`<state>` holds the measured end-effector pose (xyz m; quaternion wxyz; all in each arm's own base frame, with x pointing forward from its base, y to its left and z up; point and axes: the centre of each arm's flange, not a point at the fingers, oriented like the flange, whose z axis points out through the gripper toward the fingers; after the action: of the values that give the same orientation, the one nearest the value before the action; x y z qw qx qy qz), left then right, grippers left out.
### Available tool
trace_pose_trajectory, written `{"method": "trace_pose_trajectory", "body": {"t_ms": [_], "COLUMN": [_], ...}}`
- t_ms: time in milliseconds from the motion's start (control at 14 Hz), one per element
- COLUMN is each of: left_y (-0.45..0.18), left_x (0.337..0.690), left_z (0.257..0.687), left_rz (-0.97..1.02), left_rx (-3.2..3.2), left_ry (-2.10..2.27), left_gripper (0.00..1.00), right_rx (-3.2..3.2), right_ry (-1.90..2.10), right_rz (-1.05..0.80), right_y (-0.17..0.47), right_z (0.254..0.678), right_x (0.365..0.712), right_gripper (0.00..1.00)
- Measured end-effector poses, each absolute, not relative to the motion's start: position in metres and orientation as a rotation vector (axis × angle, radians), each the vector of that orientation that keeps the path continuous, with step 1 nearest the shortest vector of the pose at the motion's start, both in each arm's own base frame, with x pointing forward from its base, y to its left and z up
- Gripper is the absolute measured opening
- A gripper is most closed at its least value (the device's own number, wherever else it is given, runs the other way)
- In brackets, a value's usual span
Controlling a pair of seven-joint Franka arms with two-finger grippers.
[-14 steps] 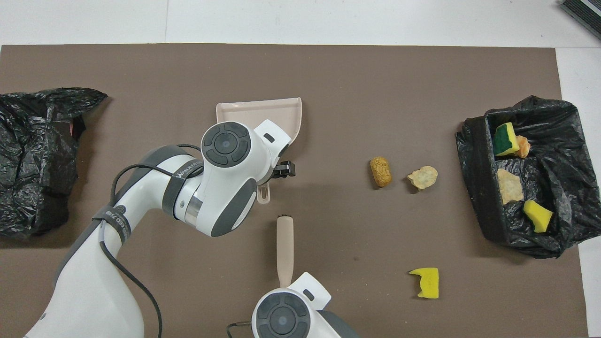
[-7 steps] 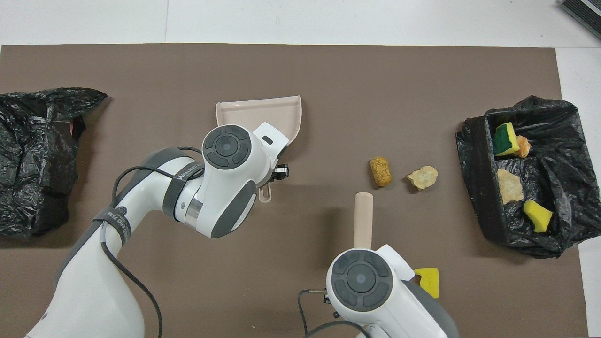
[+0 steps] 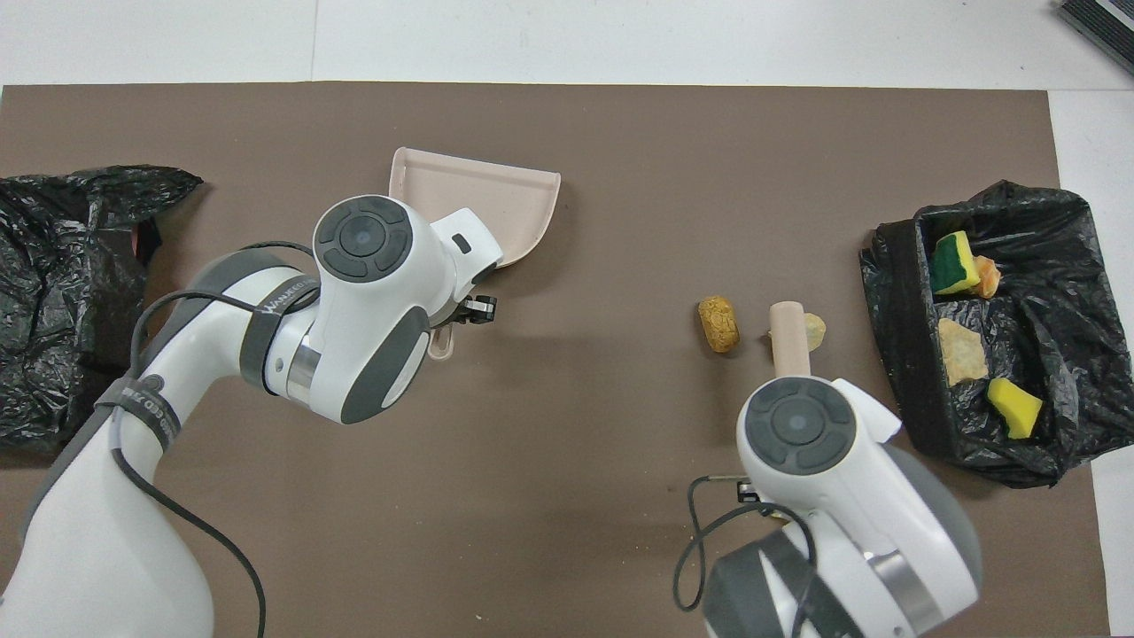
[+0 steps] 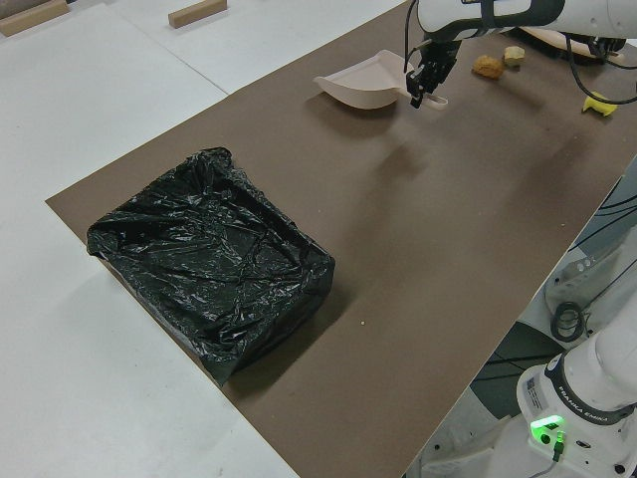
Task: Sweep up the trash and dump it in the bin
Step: 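Sweep the bread pieces toward the dustpan with the right gripper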
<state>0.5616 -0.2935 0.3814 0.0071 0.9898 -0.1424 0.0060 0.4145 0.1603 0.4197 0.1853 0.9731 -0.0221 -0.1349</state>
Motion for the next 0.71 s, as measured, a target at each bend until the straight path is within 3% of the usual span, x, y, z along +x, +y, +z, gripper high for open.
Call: {"method": "trace_pose_trajectory", "body": {"t_ms": [357,714], "left_y": [-0.236,-0.216], "left_x": [0.581,0.587], "left_z": [0.376,0.373], "left_rz": [-0.063,-0.093], "left_rx": [2.975,2.837], "left_ry": [-1.071,-1.468], "left_gripper": [0.31,0.31], "right_rx": [2.809,2.814], "right_ry": [0.008,0.062], "right_rz": [-0.419,-0.503], "right_y": [0.063,0.064], "right_z": [0.384,0.333], "right_x": [0.465,0.475], "right_gripper": [0.26,0.26]}}
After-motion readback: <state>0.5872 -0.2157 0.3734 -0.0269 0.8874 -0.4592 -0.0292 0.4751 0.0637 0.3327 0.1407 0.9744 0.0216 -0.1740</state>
